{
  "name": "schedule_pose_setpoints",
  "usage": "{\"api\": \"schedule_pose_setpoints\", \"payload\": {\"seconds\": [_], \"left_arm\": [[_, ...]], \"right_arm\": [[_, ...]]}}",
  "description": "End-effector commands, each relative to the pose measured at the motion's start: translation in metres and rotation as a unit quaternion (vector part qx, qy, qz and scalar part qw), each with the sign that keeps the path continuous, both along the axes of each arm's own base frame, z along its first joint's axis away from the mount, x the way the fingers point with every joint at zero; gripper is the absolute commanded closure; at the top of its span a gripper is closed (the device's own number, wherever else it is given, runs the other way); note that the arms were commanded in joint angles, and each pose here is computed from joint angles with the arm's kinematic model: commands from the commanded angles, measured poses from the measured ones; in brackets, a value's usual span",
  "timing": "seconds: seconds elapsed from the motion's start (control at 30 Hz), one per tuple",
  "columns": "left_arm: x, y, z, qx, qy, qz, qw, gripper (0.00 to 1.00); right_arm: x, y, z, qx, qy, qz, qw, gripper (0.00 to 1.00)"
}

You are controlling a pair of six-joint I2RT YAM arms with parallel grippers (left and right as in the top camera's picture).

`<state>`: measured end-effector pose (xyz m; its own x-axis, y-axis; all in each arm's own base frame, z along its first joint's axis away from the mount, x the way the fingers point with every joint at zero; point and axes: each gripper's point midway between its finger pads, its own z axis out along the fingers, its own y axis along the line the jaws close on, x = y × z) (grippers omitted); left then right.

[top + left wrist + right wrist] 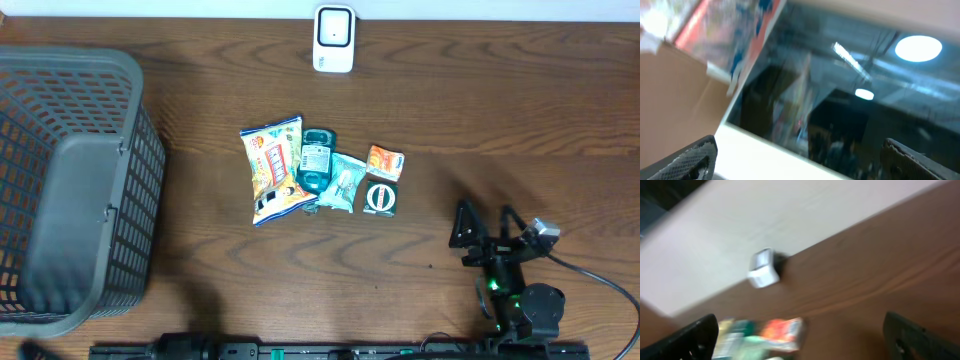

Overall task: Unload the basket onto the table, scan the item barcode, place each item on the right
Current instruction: 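Move the right gripper over the green tub on the table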

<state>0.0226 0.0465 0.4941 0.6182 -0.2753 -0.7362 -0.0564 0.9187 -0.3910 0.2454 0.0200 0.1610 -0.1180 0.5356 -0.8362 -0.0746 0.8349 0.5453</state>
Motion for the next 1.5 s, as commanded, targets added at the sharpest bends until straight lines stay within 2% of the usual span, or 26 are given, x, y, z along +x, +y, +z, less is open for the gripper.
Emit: {"api": "schedule_pose_setpoints", "payload": {"seconds": [0.0, 0.07, 0.17, 0.2, 0.27, 0.33, 0.47, 0.53, 0.73, 0.83, 0.9, 1.07, 1.17, 1.23, 1.33, 1.47], "left_arm": [[0.034, 0.002, -0.028, -0.018, 0.043, -0.005, 0.999, 0.02], [0.054, 0.002, -0.049, -0.042, 0.074, -0.018, 0.996, 0.02], [0.088, -0.008, -0.086, -0.09, 0.119, -0.074, 0.986, 0.02], [0.098, -0.015, -0.097, -0.088, 0.135, -0.094, 0.982, 0.02], [0.124, -0.028, -0.13, -0.079, 0.183, -0.127, 0.972, 0.02], [0.139, -0.027, -0.156, -0.084, 0.214, -0.126, 0.965, 0.02], [0.157, -0.027, -0.193, -0.1, 0.254, -0.126, 0.954, 0.02], [0.165, -0.027, -0.218, -0.11, 0.286, -0.124, 0.944, 0.02], [0.17, -0.027, -0.283, -0.125, 0.382, -0.113, 0.909, 0.02], [0.172, -0.027, -0.29, -0.125, 0.39, -0.112, 0.905, 0.02], [0.172, -0.028, -0.287, -0.124, 0.385, -0.115, 0.907, 0.02], [0.174, -0.035, -0.285, -0.064, 0.394, -0.127, 0.908, 0.02], [0.173, -0.034, -0.287, -0.052, 0.4, -0.122, 0.907, 0.02], [0.172, -0.035, -0.29, -0.052, 0.406, -0.122, 0.904, 0.02], [0.17, -0.035, -0.299, -0.055, 0.423, -0.121, 0.896, 0.02], [0.166, -0.035, -0.311, -0.059, 0.446, -0.12, 0.885, 0.02]], "right_arm": [[-0.005, 0.027, 0.004, 0.165, 0.025, 0.068, 0.984, 0.01], [-0.01, 0.041, 0.012, 0.156, 0.014, 0.115, 0.981, 0.01], [-0.02, 0.063, 0.024, 0.078, -0.026, 0.188, 0.979, 0.01], [-0.022, 0.065, 0.026, 0.073, -0.028, 0.197, 0.977, 0.01], [-0.023, 0.065, 0.032, 0.065, -0.028, 0.196, 0.978, 0.01], [-0.024, 0.064, 0.039, 0.054, -0.021, 0.193, 0.979, 0.01], [-0.026, 0.063, 0.053, 0.02, 0.016, 0.19, 0.981, 0.01], [-0.022, 0.059, 0.059, 0.006, 0.065, 0.177, 0.982, 0.01], [-0.003, 0.058, 0.048, -0.051, 0.233, 0.178, 0.955, 0.01], [0.006, 0.058, 0.031, -0.082, 0.324, 0.163, 0.929, 0.01], [0.015, 0.078, 0.02, -0.091, 0.362, 0.194, 0.907, 0.01], [0.028, 0.115, 0.0, -0.052, 0.383, 0.272, 0.881, 0.01], [0.031, 0.132, -0.017, -0.042, 0.403, 0.302, 0.863, 0.01], [0.032, 0.135, -0.037, -0.051, 0.436, 0.281, 0.853, 0.01], [0.036, 0.128, -0.072, -0.077, 0.493, 0.195, 0.844, 0.01], [0.038, 0.137, -0.093, -0.109, 0.518, 0.146, 0.836, 0.05]]}}
